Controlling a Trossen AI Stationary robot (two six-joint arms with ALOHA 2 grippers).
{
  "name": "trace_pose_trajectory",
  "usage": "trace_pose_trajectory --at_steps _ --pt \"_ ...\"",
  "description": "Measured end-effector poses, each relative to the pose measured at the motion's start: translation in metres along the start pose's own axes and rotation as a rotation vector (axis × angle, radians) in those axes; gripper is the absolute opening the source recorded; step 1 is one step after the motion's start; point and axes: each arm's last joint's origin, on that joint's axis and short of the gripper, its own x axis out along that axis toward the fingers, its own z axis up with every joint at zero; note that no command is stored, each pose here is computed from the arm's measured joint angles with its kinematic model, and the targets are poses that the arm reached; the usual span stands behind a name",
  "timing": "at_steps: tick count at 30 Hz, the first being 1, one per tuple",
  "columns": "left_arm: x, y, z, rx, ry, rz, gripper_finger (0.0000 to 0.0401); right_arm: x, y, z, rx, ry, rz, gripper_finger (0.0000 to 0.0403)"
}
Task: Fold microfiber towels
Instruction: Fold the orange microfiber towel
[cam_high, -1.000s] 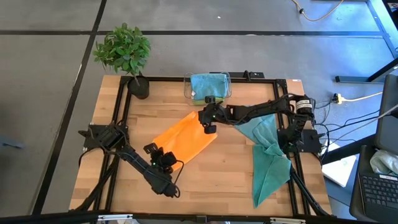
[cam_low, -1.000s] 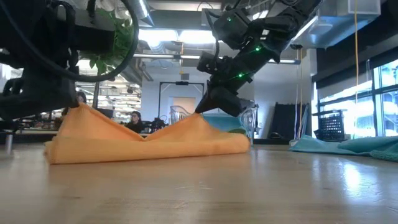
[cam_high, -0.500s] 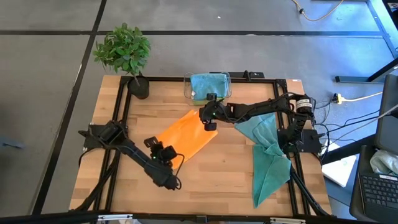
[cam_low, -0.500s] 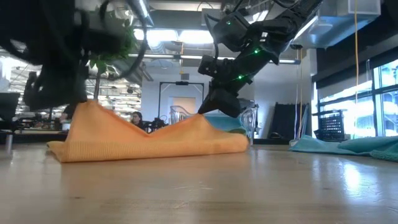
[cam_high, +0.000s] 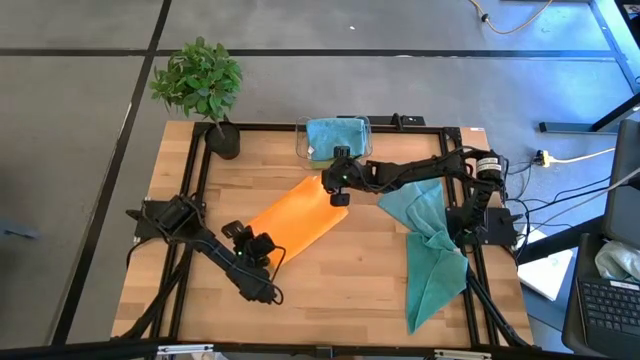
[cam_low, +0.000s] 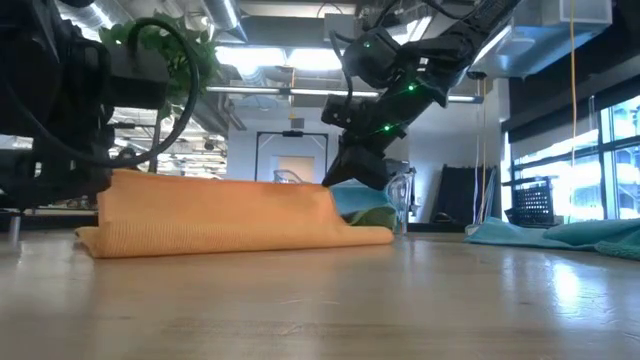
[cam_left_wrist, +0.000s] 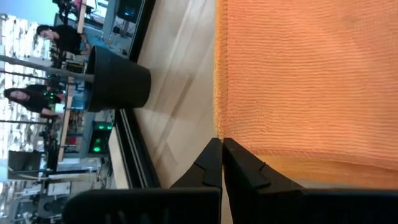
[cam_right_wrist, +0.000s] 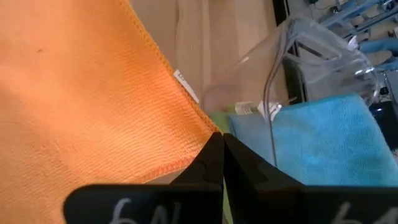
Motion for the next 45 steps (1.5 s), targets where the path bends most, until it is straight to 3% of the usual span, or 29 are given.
trace_pose_trajectory --at_steps 9,21,24,30,35,38,41,45 --pt "-0.002 -0.003 0.001 -0.016 0.038 -0.034 0.0000 0.003 -0.004 -0.007 0.025 0.002 0.094 0.0022" --pt "-0.021 -0.006 -0.012 -0.039 0.007 -0.087 0.0005 0.005 -0.010 -0.013 0.035 0.052 0.046 0.0152" --pt "-0.026 -0.006 -0.018 -0.054 -0.006 -0.098 0.0022 0.002 -0.003 -0.012 0.039 0.055 0.107 0.0171" --pt "-0.038 -0.009 -0.035 -0.076 -0.034 -0.140 0.0073 -0.026 0.027 0.013 0.076 -0.090 0.383 0.0157" --pt "-0.046 -0.009 -0.046 -0.122 -0.007 -0.162 0.0105 -0.051 0.068 0.032 0.014 -0.165 0.520 0.0130" --pt "-0.056 -0.009 -0.043 -0.150 -0.075 -0.202 0.0109 -0.062 0.092 0.037 -0.031 -0.187 0.568 0.0119" --pt "-0.065 -0.012 -0.029 -0.189 -0.217 -0.265 0.0107 -0.069 0.110 0.034 -0.058 -0.179 0.541 0.0110" --pt "-0.063 -0.026 -0.005 -0.155 -0.375 -0.342 0.0105 -0.077 0.127 0.026 -0.072 -0.158 0.526 0.0096"
